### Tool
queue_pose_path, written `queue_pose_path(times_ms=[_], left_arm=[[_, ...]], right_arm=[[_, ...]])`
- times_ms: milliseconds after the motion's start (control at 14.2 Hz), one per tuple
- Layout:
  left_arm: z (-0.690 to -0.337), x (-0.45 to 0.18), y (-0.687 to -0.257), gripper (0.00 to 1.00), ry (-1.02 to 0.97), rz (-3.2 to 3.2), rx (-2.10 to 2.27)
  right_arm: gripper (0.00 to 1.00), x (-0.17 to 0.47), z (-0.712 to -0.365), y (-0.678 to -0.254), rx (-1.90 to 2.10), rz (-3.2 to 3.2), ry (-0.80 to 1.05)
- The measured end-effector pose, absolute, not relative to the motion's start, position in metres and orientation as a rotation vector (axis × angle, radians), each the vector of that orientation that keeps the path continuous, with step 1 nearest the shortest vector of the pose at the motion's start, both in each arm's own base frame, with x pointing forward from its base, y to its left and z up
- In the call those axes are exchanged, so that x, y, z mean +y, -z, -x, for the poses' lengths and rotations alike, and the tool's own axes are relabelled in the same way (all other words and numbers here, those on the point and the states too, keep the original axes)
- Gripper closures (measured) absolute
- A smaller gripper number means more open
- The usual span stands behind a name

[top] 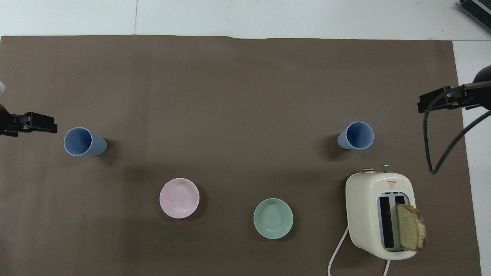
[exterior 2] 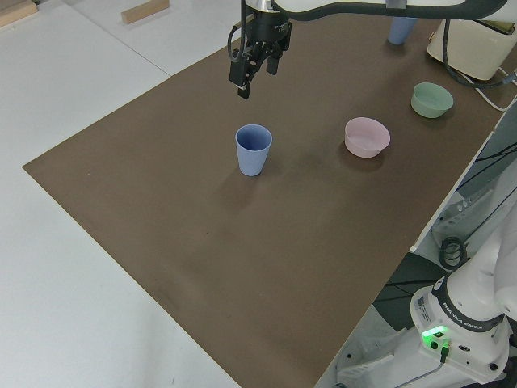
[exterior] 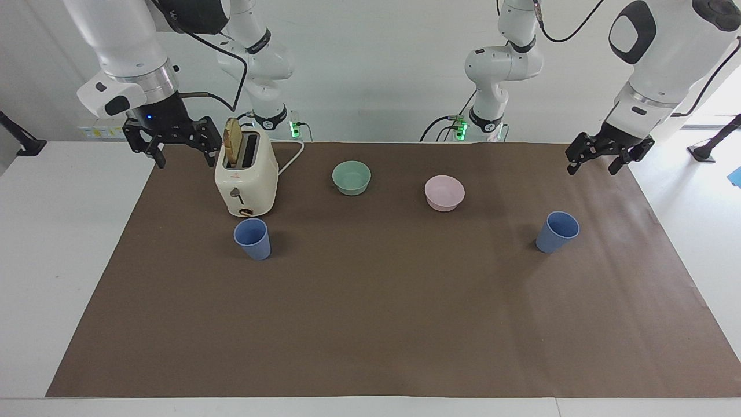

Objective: Stack blue cups with both arms
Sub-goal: 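Reach the left gripper to the blue cup and grasp it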

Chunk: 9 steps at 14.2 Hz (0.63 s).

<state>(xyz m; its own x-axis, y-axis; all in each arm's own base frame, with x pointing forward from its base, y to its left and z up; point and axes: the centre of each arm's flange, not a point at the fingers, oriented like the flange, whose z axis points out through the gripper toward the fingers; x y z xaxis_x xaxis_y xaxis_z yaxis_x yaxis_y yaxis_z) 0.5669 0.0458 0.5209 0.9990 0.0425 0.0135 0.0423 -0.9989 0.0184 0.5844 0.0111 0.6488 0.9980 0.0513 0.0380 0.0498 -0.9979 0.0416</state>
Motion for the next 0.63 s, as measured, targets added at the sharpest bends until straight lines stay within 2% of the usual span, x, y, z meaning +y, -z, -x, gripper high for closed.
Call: queue_pose_path(times_ms=[211,633], left_arm=[[-0.581,0.067,-0.475,0.00,-0.009,-3.119,0.120],[-0.580,0.068,-0.402,0.00,0.017,-3.115,0.128]], right_arm=[[0.00,0.011,-0.584,-0.649,0.078,-3.099,-0.061],[0.00,0.011,-0.584,-0.649,0.078,-3.099,-0.061]])
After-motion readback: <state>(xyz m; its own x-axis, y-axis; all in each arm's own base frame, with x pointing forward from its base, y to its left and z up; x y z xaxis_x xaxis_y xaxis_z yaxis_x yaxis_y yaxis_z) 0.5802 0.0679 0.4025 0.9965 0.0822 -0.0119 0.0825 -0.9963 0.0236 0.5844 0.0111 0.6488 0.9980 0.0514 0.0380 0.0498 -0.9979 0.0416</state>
